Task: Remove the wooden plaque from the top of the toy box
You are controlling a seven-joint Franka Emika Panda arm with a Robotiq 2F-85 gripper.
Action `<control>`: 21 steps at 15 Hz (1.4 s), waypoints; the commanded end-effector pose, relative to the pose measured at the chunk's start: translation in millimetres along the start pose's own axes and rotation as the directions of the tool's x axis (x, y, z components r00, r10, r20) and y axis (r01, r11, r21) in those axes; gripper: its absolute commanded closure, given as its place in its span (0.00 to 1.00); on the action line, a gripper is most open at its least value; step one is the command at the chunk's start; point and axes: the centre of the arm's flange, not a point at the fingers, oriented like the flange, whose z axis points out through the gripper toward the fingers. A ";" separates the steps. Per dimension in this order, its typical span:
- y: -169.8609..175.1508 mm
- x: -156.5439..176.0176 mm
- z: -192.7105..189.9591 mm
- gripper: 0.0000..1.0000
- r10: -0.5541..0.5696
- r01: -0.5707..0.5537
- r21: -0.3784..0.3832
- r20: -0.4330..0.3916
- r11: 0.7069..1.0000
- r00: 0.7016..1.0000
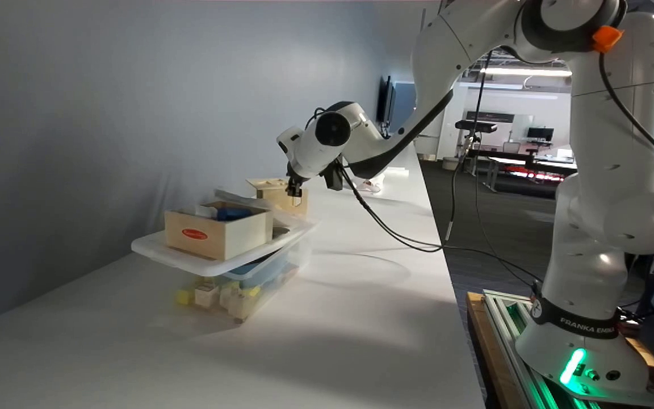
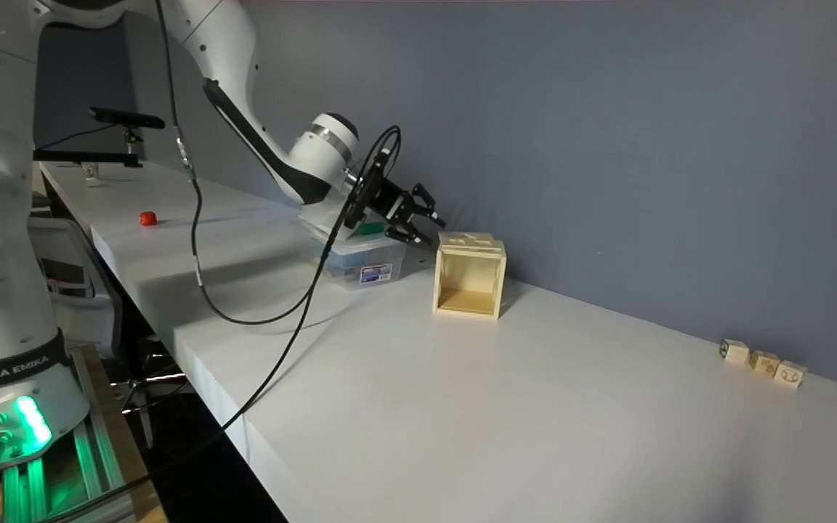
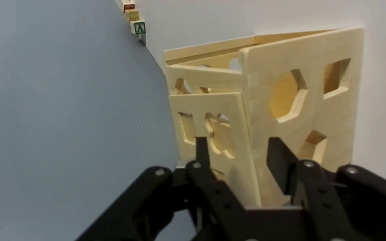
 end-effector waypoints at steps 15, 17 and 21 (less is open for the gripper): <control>-19.3 79.5 23.3 0.79 -0.133 0.131 -0.044 -0.054 0.990 0.990; -20.7 81.0 28.7 0.87 -0.142 0.140 -0.045 -0.048 0.989 0.989; -16.9 83.2 19.3 0.97 -0.155 0.151 -0.081 -0.054 0.985 0.986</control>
